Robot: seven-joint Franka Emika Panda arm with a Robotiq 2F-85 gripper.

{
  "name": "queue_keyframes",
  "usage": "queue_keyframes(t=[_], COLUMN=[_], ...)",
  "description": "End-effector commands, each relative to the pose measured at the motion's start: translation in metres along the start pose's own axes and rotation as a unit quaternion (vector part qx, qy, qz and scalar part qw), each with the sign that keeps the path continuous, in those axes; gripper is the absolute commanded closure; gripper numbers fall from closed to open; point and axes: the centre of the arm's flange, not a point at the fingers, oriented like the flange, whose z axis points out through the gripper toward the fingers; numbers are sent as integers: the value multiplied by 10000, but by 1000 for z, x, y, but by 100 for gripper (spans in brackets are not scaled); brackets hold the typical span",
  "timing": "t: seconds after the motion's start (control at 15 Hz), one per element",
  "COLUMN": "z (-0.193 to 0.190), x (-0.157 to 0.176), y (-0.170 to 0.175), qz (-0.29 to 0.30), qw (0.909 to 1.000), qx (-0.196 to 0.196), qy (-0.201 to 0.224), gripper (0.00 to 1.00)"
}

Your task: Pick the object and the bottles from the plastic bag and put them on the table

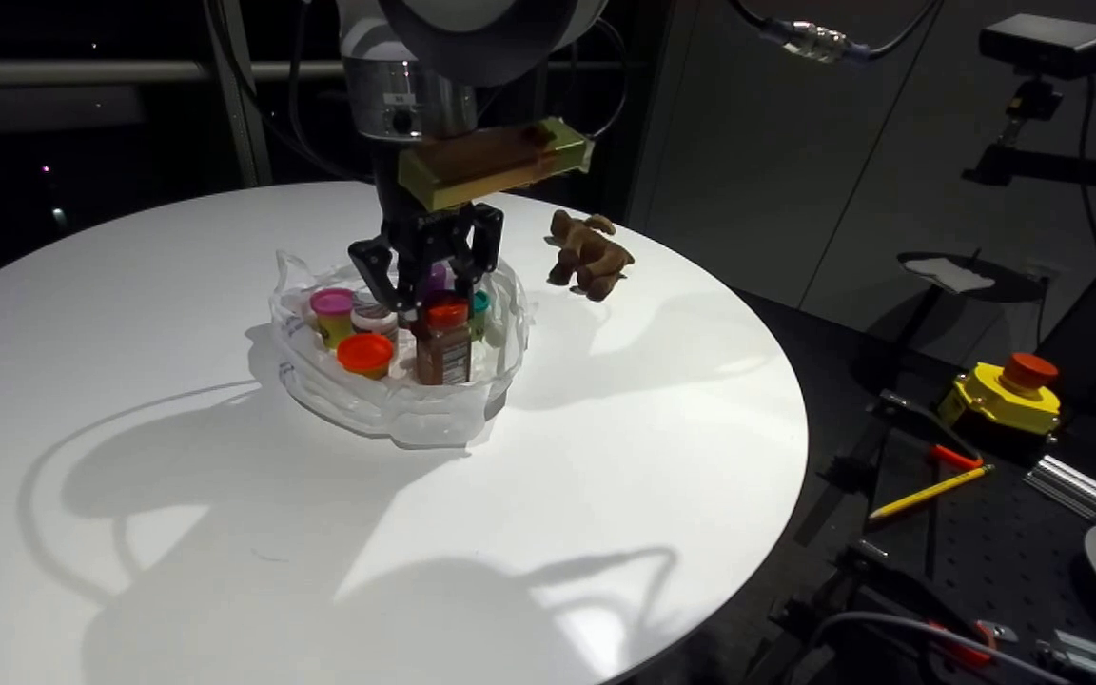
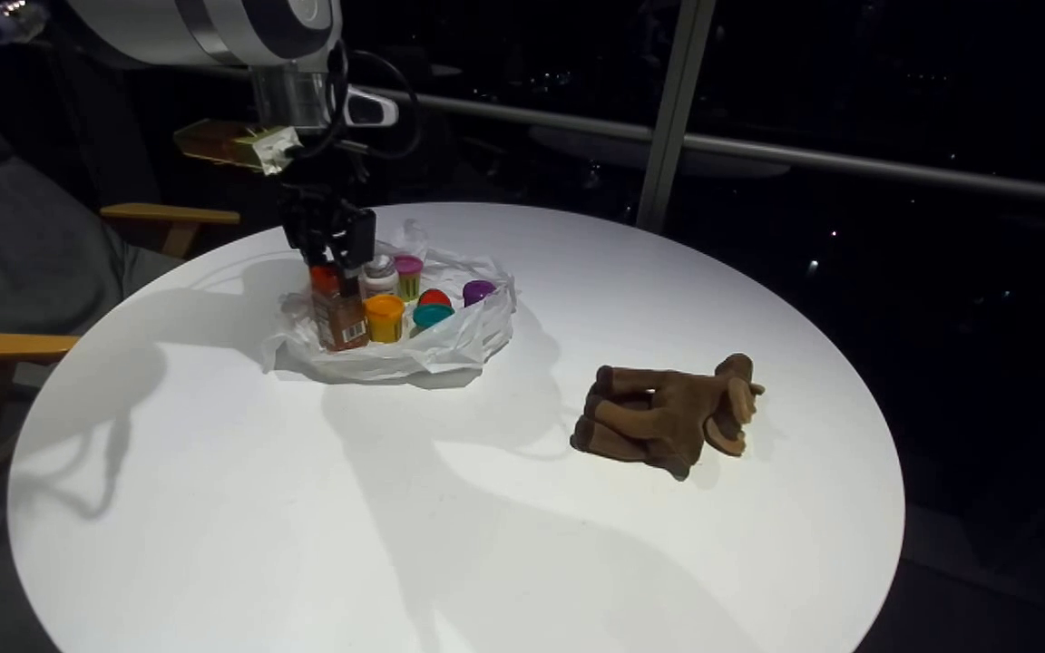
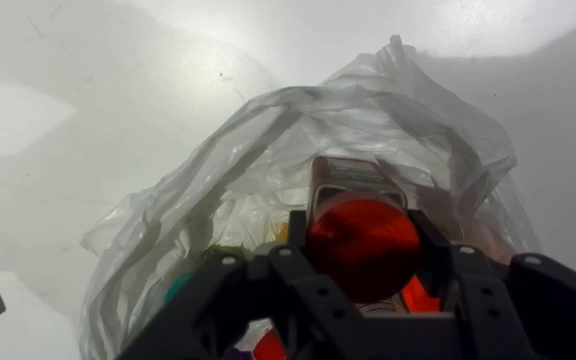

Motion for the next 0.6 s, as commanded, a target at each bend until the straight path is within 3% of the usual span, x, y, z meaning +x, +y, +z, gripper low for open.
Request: queue_keyframes(t=[0.0, 0.33, 0.53], z=[-49, -111, -119], x=[-4, -2, 4], y=[14, 79, 133], qz=[135, 366, 553], qw=[9994, 9970, 9960], qx=[-134, -288, -325], qy=[275, 620, 624], gripper=[74, 74, 74])
